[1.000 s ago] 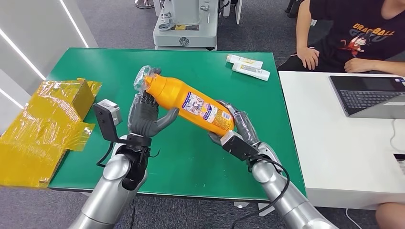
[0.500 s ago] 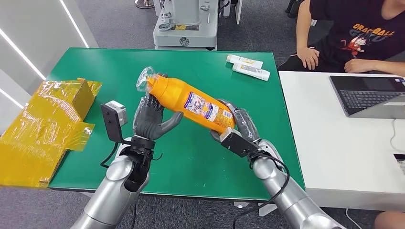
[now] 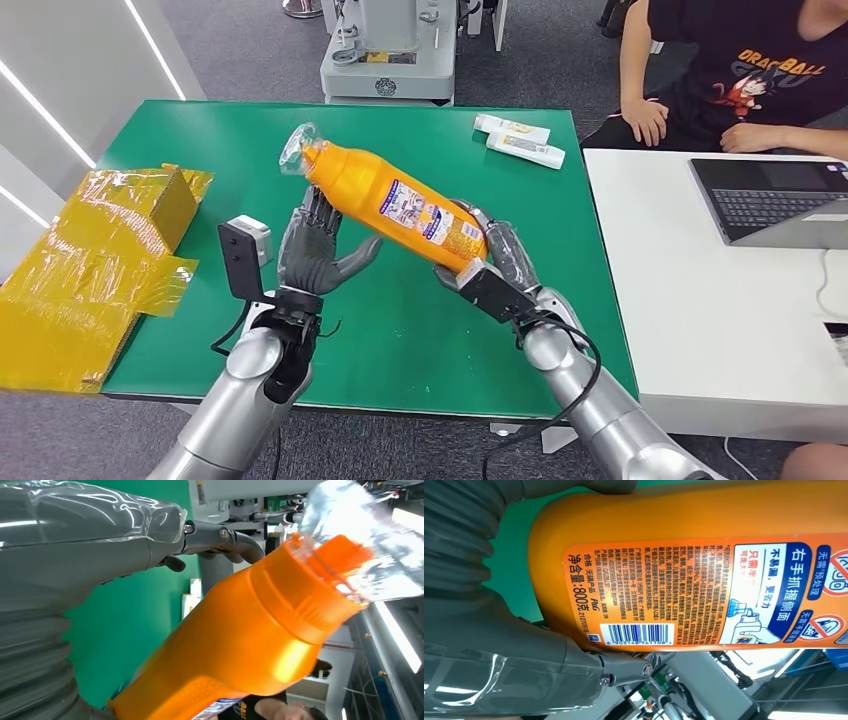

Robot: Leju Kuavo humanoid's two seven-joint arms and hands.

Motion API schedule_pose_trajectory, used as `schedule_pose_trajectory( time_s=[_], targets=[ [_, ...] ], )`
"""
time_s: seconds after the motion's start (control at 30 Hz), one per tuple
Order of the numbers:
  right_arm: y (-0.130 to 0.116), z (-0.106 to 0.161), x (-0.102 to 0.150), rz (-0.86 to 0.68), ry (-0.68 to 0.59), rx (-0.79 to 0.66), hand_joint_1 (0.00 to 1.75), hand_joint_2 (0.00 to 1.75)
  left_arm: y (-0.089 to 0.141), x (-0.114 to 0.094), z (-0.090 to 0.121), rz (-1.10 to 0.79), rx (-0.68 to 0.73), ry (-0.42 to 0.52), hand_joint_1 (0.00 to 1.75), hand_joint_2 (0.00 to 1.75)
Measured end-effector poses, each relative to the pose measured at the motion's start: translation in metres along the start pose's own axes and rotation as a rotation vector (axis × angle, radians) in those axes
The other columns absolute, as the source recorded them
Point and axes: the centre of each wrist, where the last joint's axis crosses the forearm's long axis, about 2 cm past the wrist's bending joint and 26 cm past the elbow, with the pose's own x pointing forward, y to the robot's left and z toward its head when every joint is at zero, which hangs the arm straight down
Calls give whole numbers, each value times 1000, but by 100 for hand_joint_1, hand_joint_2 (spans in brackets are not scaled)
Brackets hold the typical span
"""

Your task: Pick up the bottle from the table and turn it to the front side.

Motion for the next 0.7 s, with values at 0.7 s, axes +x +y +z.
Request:
schedule_pose_trajectory(
  time_s=[0.7],
  targets=[
    [19, -17, 13, -63, -20, 14, 175, 175, 10, 1, -2, -29, 51, -8, 0, 175]
  ],
)
